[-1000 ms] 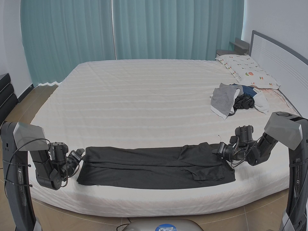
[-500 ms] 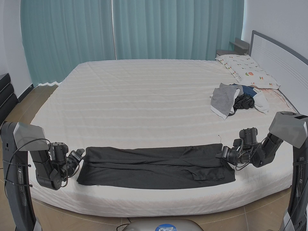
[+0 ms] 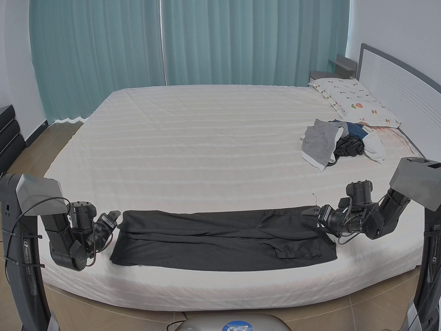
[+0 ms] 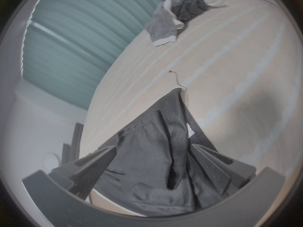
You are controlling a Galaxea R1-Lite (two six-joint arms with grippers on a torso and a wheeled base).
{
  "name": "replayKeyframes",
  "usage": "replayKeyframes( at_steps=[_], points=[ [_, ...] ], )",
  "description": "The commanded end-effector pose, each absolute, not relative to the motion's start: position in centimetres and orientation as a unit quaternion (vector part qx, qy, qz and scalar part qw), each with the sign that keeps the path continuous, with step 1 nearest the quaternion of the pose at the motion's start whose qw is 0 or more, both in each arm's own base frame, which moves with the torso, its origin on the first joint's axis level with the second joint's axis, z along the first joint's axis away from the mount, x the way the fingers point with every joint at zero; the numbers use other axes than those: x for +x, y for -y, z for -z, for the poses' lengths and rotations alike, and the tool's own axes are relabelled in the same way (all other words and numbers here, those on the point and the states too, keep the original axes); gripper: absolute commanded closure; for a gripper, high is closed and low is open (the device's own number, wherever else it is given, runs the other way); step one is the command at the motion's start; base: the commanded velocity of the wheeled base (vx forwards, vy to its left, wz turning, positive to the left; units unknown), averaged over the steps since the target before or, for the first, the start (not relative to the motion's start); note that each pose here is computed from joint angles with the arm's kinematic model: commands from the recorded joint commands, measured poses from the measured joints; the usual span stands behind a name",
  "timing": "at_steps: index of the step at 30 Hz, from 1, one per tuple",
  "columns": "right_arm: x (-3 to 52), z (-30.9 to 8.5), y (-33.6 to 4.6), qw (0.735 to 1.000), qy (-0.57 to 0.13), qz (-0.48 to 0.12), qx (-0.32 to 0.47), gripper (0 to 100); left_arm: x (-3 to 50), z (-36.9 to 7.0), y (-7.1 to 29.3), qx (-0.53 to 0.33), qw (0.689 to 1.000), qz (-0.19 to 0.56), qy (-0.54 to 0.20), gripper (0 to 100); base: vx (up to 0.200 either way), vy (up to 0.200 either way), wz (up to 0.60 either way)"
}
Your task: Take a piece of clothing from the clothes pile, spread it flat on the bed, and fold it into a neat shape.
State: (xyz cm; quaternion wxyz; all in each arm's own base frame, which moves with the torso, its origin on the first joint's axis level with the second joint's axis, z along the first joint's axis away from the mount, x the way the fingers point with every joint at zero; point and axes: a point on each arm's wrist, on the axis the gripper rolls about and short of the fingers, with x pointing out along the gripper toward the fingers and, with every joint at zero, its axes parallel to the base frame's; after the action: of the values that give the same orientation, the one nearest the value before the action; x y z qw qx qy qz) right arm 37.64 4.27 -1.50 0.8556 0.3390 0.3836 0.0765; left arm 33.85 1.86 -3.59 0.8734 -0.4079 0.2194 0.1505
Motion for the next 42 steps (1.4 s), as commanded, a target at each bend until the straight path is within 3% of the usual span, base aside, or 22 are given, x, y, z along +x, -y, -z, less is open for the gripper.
replayKeyframes(
  at_steps=[1, 5, 9, 17, 42],
  points=[
    [35.9, -1.1, -4.1, 0.837, -0.371, -0.042, 0.401, 0, 33.6, -0.1, -1.7, -0.411, 0.883, -0.112, -0.195, 0, 0.0, 0.0, 0.0],
    [34.8, -1.2, -3.9, 0.814, -0.374, 0.002, 0.444, 0, 33.3, -1.2, -1.6, -0.362, 0.898, -0.087, -0.235, 0, 0.0, 0.0, 0.0],
    [34.0, -0.4, -3.6, 0.81, -0.372, 0.012, 0.453, 0, 33.8, -1.1, -1.6, -0.31, 0.912, -0.075, -0.259, 0, 0.0, 0.0, 0.0],
    [32.0, 3.4, -2.6, 0.841, -0.293, -0.008, 0.455, 0, 35.4, 0.1, -1.3, -0.18, 0.916, 0.015, -0.357, 0, 0.0, 0.0, 0.0],
    [31.4, 4.1, -2.8, 0.845, -0.288, -0.017, 0.451, 0, 38.1, 3.4, 0.0, -0.123, 0.906, 0.03, -0.404, 0, 0.0, 0.0, 0.0]
  ],
)
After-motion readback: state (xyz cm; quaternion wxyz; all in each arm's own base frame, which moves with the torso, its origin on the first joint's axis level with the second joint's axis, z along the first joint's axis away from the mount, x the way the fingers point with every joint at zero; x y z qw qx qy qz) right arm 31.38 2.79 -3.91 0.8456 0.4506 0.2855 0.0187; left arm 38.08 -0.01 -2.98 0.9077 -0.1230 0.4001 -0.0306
